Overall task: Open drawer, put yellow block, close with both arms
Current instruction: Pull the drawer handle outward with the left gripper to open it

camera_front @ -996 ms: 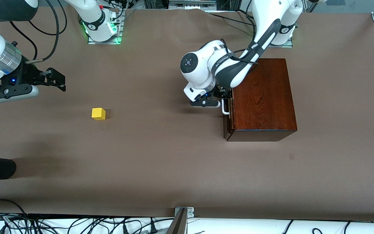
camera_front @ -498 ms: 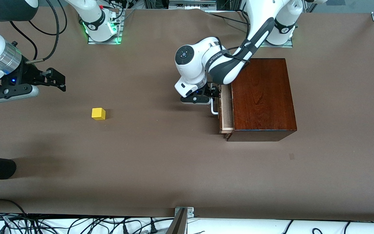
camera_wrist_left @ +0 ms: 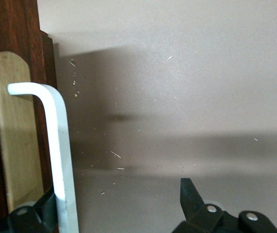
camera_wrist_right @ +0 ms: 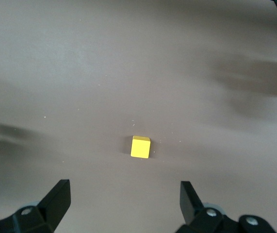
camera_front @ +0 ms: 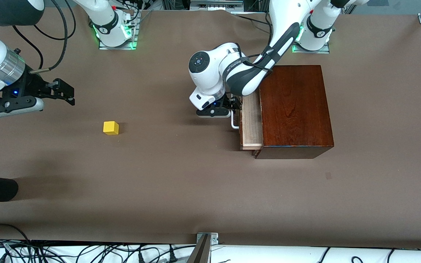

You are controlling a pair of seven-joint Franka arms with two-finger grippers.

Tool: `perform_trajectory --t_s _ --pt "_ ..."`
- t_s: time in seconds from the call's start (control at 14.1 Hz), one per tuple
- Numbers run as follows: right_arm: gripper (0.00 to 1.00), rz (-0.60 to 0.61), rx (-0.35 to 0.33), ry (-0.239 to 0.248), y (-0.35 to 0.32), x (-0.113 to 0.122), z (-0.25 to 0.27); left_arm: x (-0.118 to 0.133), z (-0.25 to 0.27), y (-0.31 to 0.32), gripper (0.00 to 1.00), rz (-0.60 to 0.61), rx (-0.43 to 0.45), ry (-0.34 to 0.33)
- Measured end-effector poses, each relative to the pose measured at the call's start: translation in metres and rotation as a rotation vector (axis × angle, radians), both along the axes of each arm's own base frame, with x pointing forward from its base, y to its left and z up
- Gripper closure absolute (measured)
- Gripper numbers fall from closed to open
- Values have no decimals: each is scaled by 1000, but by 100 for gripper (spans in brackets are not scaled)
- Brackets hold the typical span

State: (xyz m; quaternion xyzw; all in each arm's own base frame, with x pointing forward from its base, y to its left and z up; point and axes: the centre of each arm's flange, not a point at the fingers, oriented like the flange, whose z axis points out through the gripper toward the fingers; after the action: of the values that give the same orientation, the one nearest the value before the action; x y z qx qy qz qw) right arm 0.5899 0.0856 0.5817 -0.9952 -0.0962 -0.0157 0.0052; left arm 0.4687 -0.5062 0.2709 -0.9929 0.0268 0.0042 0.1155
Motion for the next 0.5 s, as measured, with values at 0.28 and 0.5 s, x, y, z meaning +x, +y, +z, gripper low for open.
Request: perform_trajectory --t_s 0.28,0.5 --pt "0 -10 -2 13 -5 10 -17 1 3 -6 0 36 -16 -17" --pt "0 -3 -2 10 -4 18 -28 -11 9 -39 0 34 -101 -28"
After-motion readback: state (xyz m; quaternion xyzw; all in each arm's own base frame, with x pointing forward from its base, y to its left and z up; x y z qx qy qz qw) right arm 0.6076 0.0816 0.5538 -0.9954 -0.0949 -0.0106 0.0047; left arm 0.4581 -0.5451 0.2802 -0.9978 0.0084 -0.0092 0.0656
